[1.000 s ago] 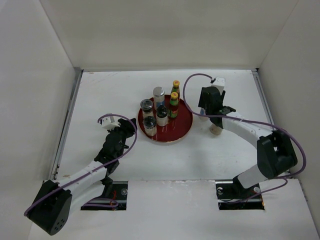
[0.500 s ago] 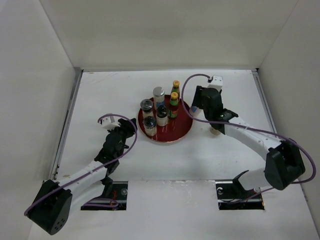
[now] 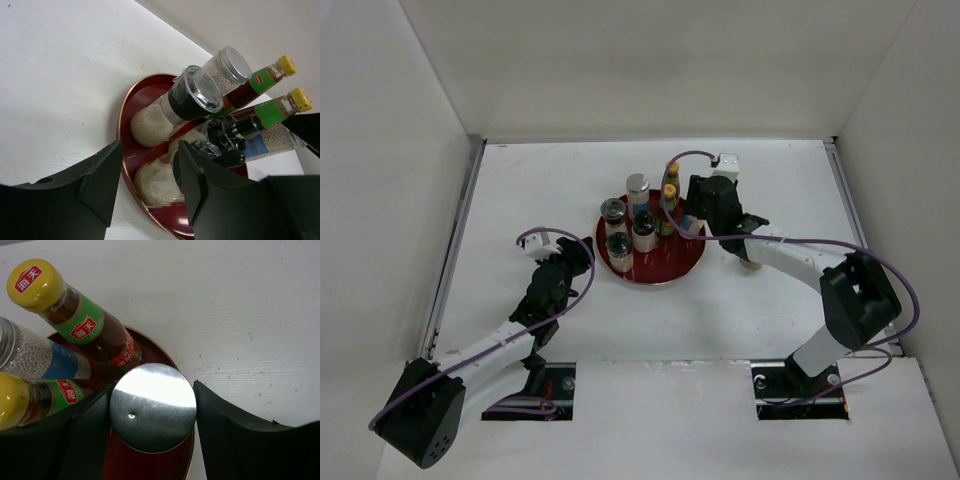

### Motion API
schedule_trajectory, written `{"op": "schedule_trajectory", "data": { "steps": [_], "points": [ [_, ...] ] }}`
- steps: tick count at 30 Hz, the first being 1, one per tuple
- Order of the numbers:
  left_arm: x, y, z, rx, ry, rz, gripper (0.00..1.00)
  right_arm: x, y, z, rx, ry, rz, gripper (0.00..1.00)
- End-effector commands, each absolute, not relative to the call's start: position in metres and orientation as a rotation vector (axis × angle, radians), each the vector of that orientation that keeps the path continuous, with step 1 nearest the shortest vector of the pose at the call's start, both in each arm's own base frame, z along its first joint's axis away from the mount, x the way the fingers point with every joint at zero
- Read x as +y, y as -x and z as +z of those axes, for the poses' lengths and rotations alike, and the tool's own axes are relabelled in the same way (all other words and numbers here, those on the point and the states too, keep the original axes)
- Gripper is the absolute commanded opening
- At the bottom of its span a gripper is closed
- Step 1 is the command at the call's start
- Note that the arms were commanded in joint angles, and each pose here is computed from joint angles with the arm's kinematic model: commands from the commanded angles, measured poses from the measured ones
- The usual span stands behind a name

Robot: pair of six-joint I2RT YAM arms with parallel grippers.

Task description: Organize the condiment bottles

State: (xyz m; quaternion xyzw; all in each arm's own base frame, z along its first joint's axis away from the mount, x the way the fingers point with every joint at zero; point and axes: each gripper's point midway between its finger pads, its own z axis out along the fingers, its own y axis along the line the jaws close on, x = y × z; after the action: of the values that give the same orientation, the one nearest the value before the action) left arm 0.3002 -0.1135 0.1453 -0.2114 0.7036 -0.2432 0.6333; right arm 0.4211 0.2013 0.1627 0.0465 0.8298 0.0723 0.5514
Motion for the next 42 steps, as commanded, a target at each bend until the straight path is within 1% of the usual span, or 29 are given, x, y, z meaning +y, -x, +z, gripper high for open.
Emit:
{"op": "schedule_trajectory", "data": {
  "steps": [1, 6, 8, 11, 13, 15, 18, 19, 20, 21, 22, 23, 24, 26, 27, 28, 30, 31, 32, 34, 37, 41, 42],
  "points": [
    [-0.114, -0.301, 0.153, 1.569, 0.493, -0.592, 0.46, 0.22, -0.442, 0.214, 1.805, -0.172, 0.286, 0.56],
    [-0.111, -0.299, 0.155, 1.556, 0.502, -0.592, 0.46, 0.217, -0.439, 0.214, 1.806, -0.185, 0.275, 0.77],
    [-0.114, -0.3, 0.154, 1.565, 0.498, -0.598, 0.46, 0.215, -0.437, 0.222, 1.794, -0.191, 0.277, 0.82],
    [-0.115, -0.299, 0.156, 1.559, 0.494, -0.6, 0.46, 0.21, -0.43, 0.234, 1.775, -0.2, 0.29, 0.86],
    [-0.112, -0.3, 0.155, 1.559, 0.503, -0.594, 0.46, 0.205, -0.423, 0.24, 1.764, -0.202, 0.298, 0.86],
    [-0.113, -0.3, 0.155, 1.561, 0.503, -0.598, 0.46, 0.195, -0.415, 0.243, 1.753, -0.213, 0.297, 0.85],
    [-0.115, -0.299, 0.157, 1.556, 0.495, -0.601, 0.46, 0.165, -0.397, 0.249, 1.721, -0.277, 0.286, 0.78],
    [-0.114, -0.299, 0.156, 1.557, 0.497, -0.6, 0.46, 0.155, -0.389, 0.249, 1.713, -0.29, 0.28, 0.73],
    [-0.113, -0.3, 0.155, 1.559, 0.503, -0.596, 0.46, 0.145, -0.381, 0.249, 1.707, -0.306, 0.268, 0.61],
    [-0.113, -0.3, 0.154, 1.561, 0.505, -0.594, 0.46, 0.132, -0.374, 0.248, 1.704, -0.331, 0.246, 0.46],
    [-0.114, -0.3, 0.154, 1.563, 0.502, -0.598, 0.46, 0.119, -0.367, 0.244, 1.707, -0.357, 0.209, 0.34],
    [-0.114, -0.299, 0.156, 1.556, 0.501, -0.606, 0.46, 0.106, -0.359, 0.24, 1.71, -0.389, 0.17, 0.27],
    [-0.115, -0.299, 0.157, 1.554, 0.5, -0.609, 0.46, 0.092, -0.351, 0.233, 1.72, -0.419, 0.116, 0.26],
    [-0.115, -0.298, 0.158, 1.55, 0.503, -0.608, 0.46, 0.071, -0.337, 0.215, 1.77, -0.44, -0.001, 0.3],
    [-0.114, -0.299, 0.157, 1.553, 0.506, -0.604, 0.46, 0.062, -0.332, 0.205, 1.802, -0.449, -0.058, 0.36],
    [-0.114, -0.299, 0.155, 1.559, 0.505, -0.604, 0.46, 0.054, -0.328, 0.197, 1.826, -0.458, -0.107, 0.46],
    [-0.115, -0.299, 0.154, 1.562, 0.505, -0.611, 0.46, 0.047, -0.322, 0.18, 1.868, -0.461, -0.159, 0.71],
    [-0.116, -0.299, 0.156, 1.559, 0.502, -0.617, 0.46, 0.048, -0.321, 0.174, 1.886, -0.458, -0.163, 0.82],
    [-0.117, -0.299, 0.156, 1.559, 0.502, -0.617, 0.46, 0.049, -0.32, 0.167, 1.905, -0.458, -0.161, 0.87],
    [-0.115, -0.299, 0.156, 1.558, 0.506, -0.611, 0.46, 0.053, -0.32, 0.156, 1.943, -0.452, -0.154, 0.91],
    [-0.113, -0.299, 0.157, 1.552, 0.508, -0.613, 0.46, 0.054, -0.323, 0.143, 1.978, -0.451, -0.162, 0.92],
    [-0.111, -0.298, 0.159, 1.542, 0.511, -0.604, 0.46, 0.054, -0.327, 0.126, 2.006, -0.468, -0.151, 0.88],
    [-0.111, -0.299, 0.157, 1.546, 0.512, -0.601, 0.46, 0.055, -0.329, 0.123, 2.018, -0.469, -0.142, 0.85]
  ]
}}
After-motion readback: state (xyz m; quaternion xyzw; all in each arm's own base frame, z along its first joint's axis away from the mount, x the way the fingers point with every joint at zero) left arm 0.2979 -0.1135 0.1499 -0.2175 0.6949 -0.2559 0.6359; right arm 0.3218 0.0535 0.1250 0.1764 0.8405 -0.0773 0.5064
